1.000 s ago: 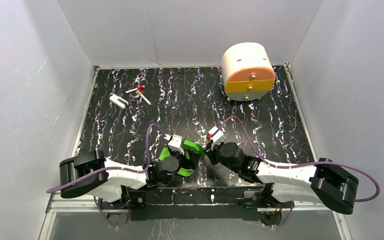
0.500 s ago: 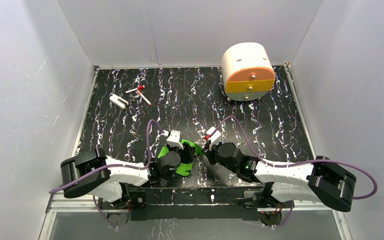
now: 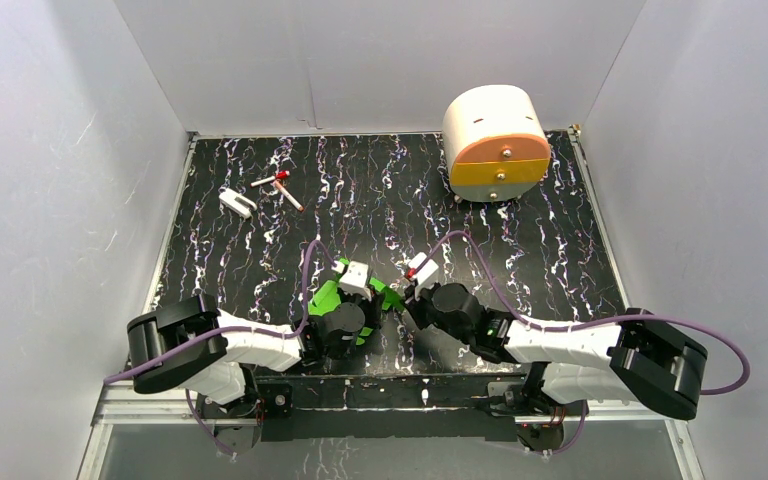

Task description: Fold the paper box

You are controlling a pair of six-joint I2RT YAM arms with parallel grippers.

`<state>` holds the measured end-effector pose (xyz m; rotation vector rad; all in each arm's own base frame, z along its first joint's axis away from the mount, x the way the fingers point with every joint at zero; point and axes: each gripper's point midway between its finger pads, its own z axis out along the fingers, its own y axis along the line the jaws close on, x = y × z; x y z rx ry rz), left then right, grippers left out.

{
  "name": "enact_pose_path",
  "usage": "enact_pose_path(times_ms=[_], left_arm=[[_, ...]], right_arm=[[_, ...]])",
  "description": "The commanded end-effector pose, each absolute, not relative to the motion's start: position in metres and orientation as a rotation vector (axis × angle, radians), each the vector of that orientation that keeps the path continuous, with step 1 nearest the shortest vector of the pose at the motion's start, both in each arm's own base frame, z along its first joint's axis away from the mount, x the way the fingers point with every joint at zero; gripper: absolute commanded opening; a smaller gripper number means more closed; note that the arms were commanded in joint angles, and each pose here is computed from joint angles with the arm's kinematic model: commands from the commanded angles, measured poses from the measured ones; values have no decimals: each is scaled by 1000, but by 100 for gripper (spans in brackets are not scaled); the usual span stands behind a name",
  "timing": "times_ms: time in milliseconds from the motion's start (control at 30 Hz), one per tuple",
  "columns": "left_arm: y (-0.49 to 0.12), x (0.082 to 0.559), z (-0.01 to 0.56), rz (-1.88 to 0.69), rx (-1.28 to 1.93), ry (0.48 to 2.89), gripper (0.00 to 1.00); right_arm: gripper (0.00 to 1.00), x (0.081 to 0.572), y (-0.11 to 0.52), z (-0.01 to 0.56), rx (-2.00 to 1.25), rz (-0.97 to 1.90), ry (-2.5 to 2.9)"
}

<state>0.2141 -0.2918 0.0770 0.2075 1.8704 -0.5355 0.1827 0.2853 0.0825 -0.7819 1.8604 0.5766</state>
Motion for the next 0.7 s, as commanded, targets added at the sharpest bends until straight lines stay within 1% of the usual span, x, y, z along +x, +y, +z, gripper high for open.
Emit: enact_pose_path(times_ms=[0,100,133,167,233,300,400,600,667], left_arm=[[-290,222,90,-516,182,1830,1],[-288,222,88,-514,187,1835,0],[-288,222,88,-515,187,1836,0],[-287,222,87,-517,188,1838,0],[-287,222,86,-522,189,1841,0],[-287,223,87,-530,192,1842,0],[-288,222,86,-543,200,1847,0],[-288,220,85,-571,207,1856,0],[-289,219,86,-581,205,1857,0]], right_arm=[[16,181,297,99,-801,616,1826],[26,177,298,110,-820,649,1794],[32,175,297,115,-825,659,1782],[36,173,296,119,-835,666,1771],[41,172,294,127,-841,674,1752],[44,172,289,133,-845,672,1732],[44,180,278,132,-827,620,1736],[37,206,257,112,-756,516,1837],[36,211,257,106,-750,514,1846]])
